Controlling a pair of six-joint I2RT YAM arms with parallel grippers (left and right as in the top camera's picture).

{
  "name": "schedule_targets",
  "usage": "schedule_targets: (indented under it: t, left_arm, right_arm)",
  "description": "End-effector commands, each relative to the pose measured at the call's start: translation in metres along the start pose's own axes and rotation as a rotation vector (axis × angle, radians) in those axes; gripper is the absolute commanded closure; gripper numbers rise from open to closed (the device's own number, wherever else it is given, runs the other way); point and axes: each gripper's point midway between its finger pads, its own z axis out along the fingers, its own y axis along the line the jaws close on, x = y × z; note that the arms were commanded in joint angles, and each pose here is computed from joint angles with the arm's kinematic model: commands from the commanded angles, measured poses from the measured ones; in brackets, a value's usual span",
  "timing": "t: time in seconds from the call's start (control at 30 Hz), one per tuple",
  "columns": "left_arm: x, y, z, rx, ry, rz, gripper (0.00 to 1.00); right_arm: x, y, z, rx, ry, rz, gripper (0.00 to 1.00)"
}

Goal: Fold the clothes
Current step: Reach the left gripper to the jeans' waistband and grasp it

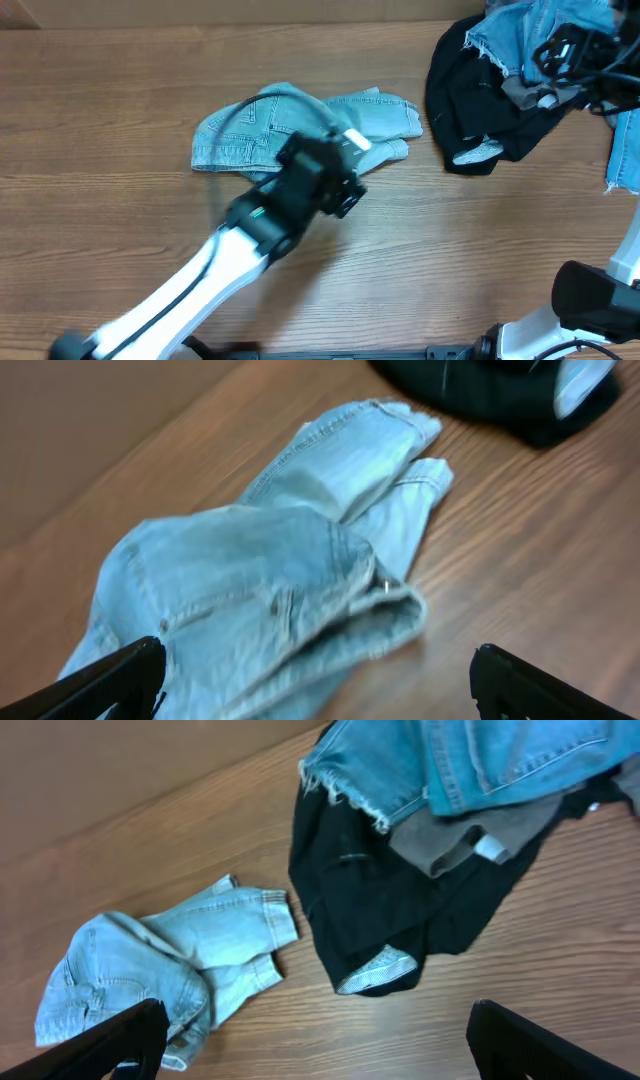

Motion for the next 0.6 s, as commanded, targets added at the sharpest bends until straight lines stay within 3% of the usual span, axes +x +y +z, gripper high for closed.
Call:
schedule_targets:
  t: [0.0,0.27,0.33,0.57]
  left_arm:
    - [0.008,-0.008,0.039,-0.035,0.072,0.089,0.00]
    - [0.029,0.016,0.083,-0.083,0.120,0.098,0.01]
    - [0.038,0.029,0.090,-0.084,0.141,0.070,0.06]
    - [0.056,0.017,0.093,0.135,0.166,0.004,0.12]
  right_arm:
    - [-0.003,-0.002,-0.015,-0.012,-0.038,0.018,0.01]
    - [-0.002,0.000,-0.015,-0.029,-0.035,0.019,0.01]
    - [-0.001,0.000,-0.015,-0.029,-0.032,0.020,0.01]
    - [-0.001,0.000,-0.015,-0.029,-0.032,0.020,0.01]
